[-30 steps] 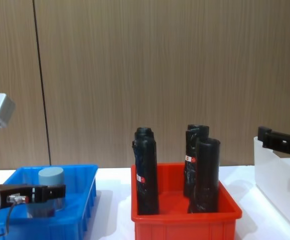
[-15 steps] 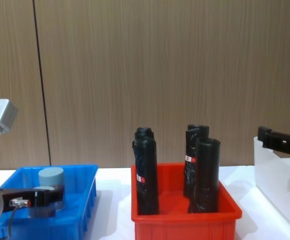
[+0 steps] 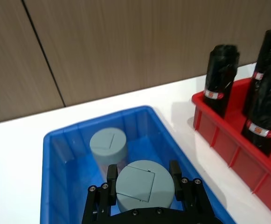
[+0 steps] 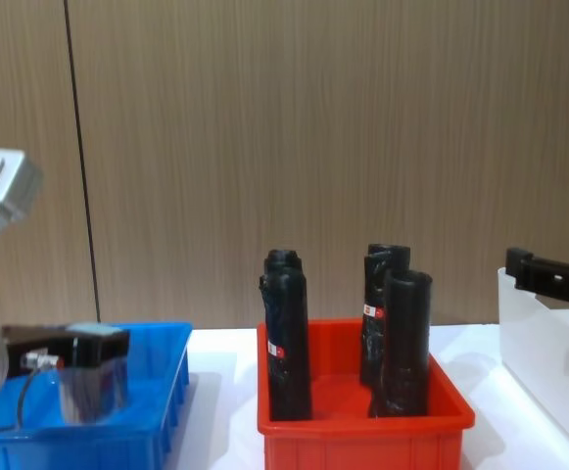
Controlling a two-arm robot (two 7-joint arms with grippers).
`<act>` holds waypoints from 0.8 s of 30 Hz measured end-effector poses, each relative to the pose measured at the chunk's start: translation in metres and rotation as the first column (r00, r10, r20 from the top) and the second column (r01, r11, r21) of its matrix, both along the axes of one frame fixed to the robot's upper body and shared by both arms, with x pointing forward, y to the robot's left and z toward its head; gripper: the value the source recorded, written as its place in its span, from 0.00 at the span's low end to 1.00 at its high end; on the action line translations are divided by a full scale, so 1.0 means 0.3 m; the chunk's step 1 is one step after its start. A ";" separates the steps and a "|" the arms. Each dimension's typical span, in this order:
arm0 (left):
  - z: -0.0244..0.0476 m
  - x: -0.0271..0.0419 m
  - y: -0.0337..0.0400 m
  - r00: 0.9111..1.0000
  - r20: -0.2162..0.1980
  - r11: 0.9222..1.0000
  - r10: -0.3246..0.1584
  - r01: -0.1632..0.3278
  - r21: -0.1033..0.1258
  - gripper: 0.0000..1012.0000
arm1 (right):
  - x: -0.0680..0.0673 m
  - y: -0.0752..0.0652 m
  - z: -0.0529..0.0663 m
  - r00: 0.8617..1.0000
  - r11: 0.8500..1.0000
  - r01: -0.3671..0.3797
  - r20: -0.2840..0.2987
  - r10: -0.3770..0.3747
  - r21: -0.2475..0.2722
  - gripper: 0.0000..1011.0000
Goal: Pick the cotton swabs from the blue box and place them into the white box.
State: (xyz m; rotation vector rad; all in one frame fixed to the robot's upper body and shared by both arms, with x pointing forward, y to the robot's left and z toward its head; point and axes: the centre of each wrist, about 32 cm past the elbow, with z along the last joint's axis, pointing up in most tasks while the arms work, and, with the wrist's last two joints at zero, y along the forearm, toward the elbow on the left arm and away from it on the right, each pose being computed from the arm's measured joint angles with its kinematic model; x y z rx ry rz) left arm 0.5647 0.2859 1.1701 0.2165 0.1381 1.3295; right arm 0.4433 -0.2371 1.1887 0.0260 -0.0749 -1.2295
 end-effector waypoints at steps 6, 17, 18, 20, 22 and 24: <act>0.049 -0.011 -0.010 0.996 0.066 0.998 -0.056 0.055 0.015 0.66 | 0.000 0.000 0.000 1.000 1.000 0.000 0.000 0.000 0.000 0.99; 0.139 -0.023 -0.036 0.965 0.170 0.980 -0.198 0.196 0.029 0.66 | 0.000 0.000 0.000 1.000 1.000 0.000 0.000 0.000 0.000 0.99; 0.144 -0.023 -0.038 0.963 0.175 0.978 -0.207 0.205 0.029 0.66 | 0.000 0.000 0.000 1.000 1.000 0.000 0.000 0.000 0.000 0.99; 0.161 -0.024 -0.043 0.953 0.191 0.972 -0.236 0.235 0.030 0.66 | 0.000 0.000 0.000 1.000 1.000 0.000 0.000 0.000 0.000 0.99; 0.180 -0.023 -0.051 0.940 0.207 0.962 -0.270 0.270 0.032 0.66 | 0.000 0.000 0.000 1.000 1.000 0.000 0.000 0.000 0.000 0.99; 0.190 -0.022 -0.055 0.933 0.214 0.956 -0.290 0.290 0.032 0.66 | 0.000 0.000 0.000 1.000 1.000 0.000 0.000 0.000 0.000 0.99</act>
